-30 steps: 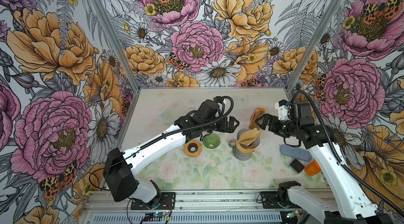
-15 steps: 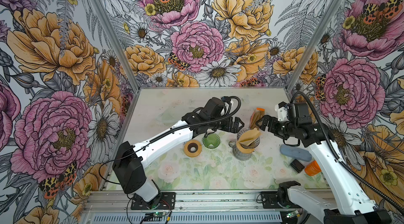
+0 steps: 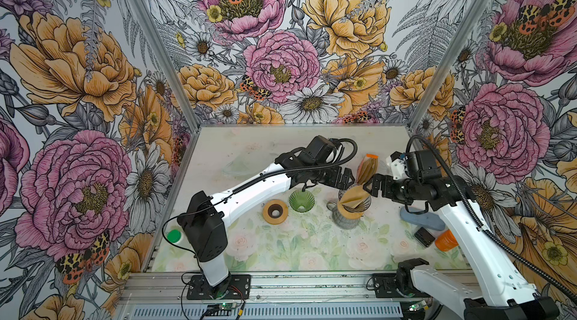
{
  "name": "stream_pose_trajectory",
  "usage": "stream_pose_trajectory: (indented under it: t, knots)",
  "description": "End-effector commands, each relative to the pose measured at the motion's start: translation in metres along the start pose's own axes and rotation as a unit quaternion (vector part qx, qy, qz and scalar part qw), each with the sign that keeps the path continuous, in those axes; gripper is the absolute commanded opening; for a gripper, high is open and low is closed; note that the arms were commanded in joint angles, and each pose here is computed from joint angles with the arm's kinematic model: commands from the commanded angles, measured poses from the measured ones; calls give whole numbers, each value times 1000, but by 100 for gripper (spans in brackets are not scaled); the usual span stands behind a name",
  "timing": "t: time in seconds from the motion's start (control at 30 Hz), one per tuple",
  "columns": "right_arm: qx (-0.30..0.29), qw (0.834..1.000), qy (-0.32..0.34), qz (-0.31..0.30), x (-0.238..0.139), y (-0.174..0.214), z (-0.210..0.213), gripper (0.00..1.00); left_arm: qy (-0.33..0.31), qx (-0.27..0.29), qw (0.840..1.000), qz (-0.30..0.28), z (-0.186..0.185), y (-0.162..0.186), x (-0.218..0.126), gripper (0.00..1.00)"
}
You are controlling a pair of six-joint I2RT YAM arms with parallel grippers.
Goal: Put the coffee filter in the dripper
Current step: 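Lower the paper filter into the clear dripper with the right gripper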
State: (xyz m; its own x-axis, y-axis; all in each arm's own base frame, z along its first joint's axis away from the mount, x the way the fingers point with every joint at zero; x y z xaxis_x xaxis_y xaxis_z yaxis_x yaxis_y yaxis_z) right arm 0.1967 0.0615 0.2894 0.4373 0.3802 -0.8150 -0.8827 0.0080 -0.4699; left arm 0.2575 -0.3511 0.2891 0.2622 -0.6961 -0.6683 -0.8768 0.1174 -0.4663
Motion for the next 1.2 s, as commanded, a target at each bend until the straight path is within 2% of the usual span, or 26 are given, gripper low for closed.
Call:
stream_pose_trajectory:
  t: [0.0, 0.23, 0.27, 0.57, 0.73, 1.17]
  knots:
    - [-10, 1000, 10, 25, 6, 7, -2, 99, -7, 22, 1000, 19, -3, 3, 2, 99]
    - [-14, 999, 30, 40, 16, 12, -5, 99, -2, 28, 999, 46, -8, 6, 11, 99]
    - [-14, 998, 35, 40, 16, 12, -6, 99, -12, 26, 998, 61, -2, 10, 25, 99]
    - [-23, 997, 41, 58, 25, 11, -7, 97, -27, 10, 997, 76, 1, 13, 34, 99]
    - [-25, 996, 38, 75, 32, 13, -3, 98, -52, 8, 996, 69, 7, 12, 34, 99]
    - [-37, 991, 82, 99, 47, 15, -5, 99, -86, -9, 994, 62, 18, 18, 37, 99]
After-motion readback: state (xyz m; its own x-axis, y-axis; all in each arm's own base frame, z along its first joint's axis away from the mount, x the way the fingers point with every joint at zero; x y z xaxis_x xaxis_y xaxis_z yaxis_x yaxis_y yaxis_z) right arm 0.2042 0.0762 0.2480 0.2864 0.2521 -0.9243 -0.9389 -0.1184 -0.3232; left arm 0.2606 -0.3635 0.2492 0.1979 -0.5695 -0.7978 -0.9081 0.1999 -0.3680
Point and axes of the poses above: each gripper's point midway between its finger pads, its own x axis out along the fingers, its own z axis along the line the jaws close on, y = z × x, the point moved 8 cm from there along -x, back along the fingers, and after that the axes turned 11 degrees about -x, right-handed, at the moved point
